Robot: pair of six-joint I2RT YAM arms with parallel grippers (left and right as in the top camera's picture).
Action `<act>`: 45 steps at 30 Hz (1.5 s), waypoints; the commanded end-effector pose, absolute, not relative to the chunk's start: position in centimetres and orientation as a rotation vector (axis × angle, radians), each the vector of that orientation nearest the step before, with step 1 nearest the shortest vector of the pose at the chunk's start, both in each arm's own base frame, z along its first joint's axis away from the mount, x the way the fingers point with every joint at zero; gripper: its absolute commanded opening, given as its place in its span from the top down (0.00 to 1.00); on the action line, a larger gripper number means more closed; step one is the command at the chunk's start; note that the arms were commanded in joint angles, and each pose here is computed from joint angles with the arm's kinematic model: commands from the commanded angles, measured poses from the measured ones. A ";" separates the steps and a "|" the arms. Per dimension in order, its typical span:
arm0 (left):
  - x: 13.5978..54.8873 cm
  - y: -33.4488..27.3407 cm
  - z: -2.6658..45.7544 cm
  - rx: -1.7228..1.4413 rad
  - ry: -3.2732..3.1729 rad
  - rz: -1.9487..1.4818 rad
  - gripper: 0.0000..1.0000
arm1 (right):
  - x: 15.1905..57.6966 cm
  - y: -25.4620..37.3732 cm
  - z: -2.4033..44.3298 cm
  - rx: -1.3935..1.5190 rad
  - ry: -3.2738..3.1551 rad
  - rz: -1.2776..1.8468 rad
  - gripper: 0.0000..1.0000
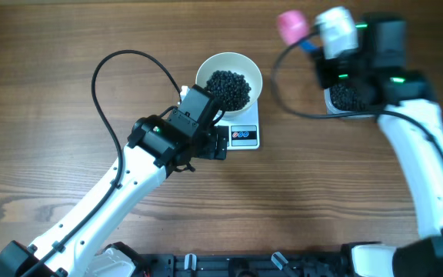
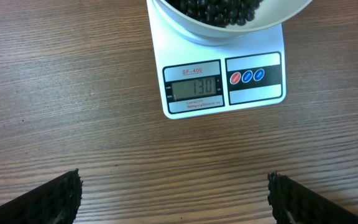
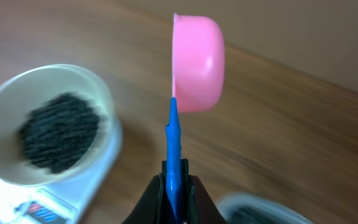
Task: Scoop item into bowl and weigh 150g on scale
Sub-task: 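Return the empty scoop with the right gripper to the bean tub, then dig the scoop into the beans and lift it filled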
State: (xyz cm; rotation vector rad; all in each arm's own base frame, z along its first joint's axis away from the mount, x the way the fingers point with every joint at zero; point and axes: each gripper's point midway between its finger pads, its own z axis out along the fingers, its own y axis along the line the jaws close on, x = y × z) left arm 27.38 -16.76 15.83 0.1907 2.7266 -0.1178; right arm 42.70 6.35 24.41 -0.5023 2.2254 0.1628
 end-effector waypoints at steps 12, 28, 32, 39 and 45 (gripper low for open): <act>27.4 -16.5 16.1 0.170 2.713 -0.114 0.00 | 36.4 -8.7 17.3 0.128 2.675 0.022 0.96; 27.4 -16.5 16.1 0.170 2.714 -0.114 0.00 | 36.1 -7.2 10.2 0.077 2.910 -0.027 0.96; 27.4 -16.5 16.1 0.170 2.713 -0.114 0.00 | 36.3 -5.6 9.8 0.061 2.908 0.111 0.96; 27.4 -16.5 16.1 0.170 2.713 -0.113 0.00 | 35.8 -1.6 10.7 -0.190 2.854 0.414 0.96; 27.4 -16.5 16.1 0.170 2.713 -0.114 0.00 | 34.9 -1.7 11.0 -0.255 2.865 0.416 0.96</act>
